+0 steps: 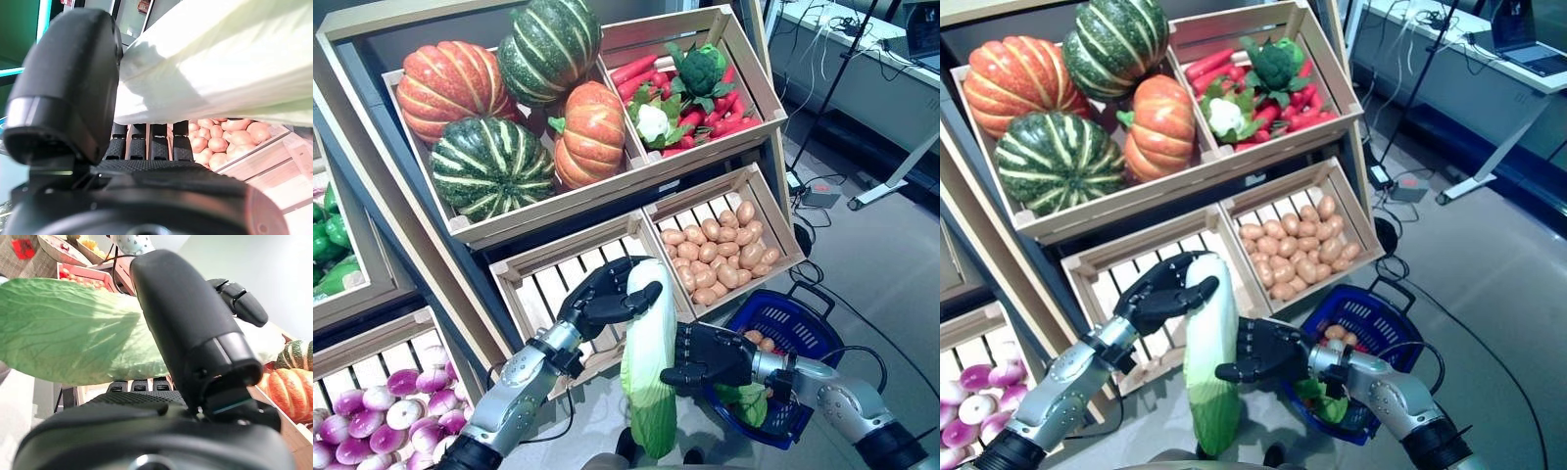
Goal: Put vegetables into the basket
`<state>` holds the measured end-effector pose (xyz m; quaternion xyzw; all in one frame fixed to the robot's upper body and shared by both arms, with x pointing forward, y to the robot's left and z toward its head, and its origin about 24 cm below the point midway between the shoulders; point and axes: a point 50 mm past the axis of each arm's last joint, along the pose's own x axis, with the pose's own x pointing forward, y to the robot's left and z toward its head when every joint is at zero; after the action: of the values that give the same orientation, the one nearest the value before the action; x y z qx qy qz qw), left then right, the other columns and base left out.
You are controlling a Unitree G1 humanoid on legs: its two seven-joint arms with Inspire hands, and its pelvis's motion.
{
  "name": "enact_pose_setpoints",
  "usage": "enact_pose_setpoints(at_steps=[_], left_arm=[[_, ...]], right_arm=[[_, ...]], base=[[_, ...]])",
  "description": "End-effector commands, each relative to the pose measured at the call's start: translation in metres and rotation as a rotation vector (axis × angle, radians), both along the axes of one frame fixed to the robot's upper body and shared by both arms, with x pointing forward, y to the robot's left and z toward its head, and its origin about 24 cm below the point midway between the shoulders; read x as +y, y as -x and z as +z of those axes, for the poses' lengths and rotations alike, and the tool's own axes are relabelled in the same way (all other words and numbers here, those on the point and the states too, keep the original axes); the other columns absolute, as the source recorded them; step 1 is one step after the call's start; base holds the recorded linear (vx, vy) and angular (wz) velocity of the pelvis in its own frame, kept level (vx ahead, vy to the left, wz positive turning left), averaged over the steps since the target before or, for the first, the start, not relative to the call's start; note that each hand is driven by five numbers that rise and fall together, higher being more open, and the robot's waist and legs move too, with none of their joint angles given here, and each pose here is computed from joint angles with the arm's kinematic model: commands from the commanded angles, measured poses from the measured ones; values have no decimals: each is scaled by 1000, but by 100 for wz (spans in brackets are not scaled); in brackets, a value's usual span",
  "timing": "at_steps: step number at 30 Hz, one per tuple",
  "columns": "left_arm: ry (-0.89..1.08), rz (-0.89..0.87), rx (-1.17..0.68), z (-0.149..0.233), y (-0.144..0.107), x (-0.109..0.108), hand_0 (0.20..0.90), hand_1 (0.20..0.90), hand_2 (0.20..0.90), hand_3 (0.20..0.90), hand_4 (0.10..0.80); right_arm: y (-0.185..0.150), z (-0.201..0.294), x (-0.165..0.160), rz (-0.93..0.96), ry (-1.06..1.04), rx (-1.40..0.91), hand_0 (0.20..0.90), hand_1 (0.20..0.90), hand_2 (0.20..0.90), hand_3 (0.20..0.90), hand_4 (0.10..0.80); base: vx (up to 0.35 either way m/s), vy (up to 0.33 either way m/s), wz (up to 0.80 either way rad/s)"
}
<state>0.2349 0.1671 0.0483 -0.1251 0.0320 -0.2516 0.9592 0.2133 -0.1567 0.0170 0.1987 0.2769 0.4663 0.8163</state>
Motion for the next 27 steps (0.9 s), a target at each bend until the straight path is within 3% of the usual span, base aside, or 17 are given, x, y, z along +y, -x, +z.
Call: enact_pose_setpoints(at_steps=[1, 2, 22, 23, 24, 25, 27], left_arm=[[147, -19, -285, 56, -17, -9, 300, 300, 300, 300, 400], [149, -18, -284, 56, -17, -9, 300, 300, 300, 300, 400], [170, -50, -285, 55, -14, -8, 300, 300, 300, 300, 400], [175, -49, -283, 55, -14, -8, 467, 467, 467, 467, 511], [177, -51, -281, 55, -14, -8, 467, 467, 467, 467, 511], [179, -41, -275, 55, -15, -8, 900, 900, 900, 900, 800], [183, -35, -269, 54, -15, -7, 900, 900, 900, 900, 800]], right_arm=[[19, 9, 31, 228, -191, 3, 691, 691, 691, 691, 660], [20, 8, 32, 231, -197, 5, 300, 300, 300, 300, 400], [20, 8, 28, 193, -195, 3, 300, 300, 300, 300, 400], [19, 7, 27, 188, -195, 3, 300, 300, 300, 300, 400], [19, 7, 27, 185, -196, 4, 300, 300, 300, 300, 400], [19, 7, 27, 175, -199, 2, 300, 300, 300, 300, 400], [18, 7, 26, 152, -209, -5, 300, 300, 300, 300, 400]], base=[[0, 0, 0], [0, 0, 0], [0, 0, 0], [0, 0, 0], [0, 0, 0], [0, 0, 0], [0, 0, 0]])
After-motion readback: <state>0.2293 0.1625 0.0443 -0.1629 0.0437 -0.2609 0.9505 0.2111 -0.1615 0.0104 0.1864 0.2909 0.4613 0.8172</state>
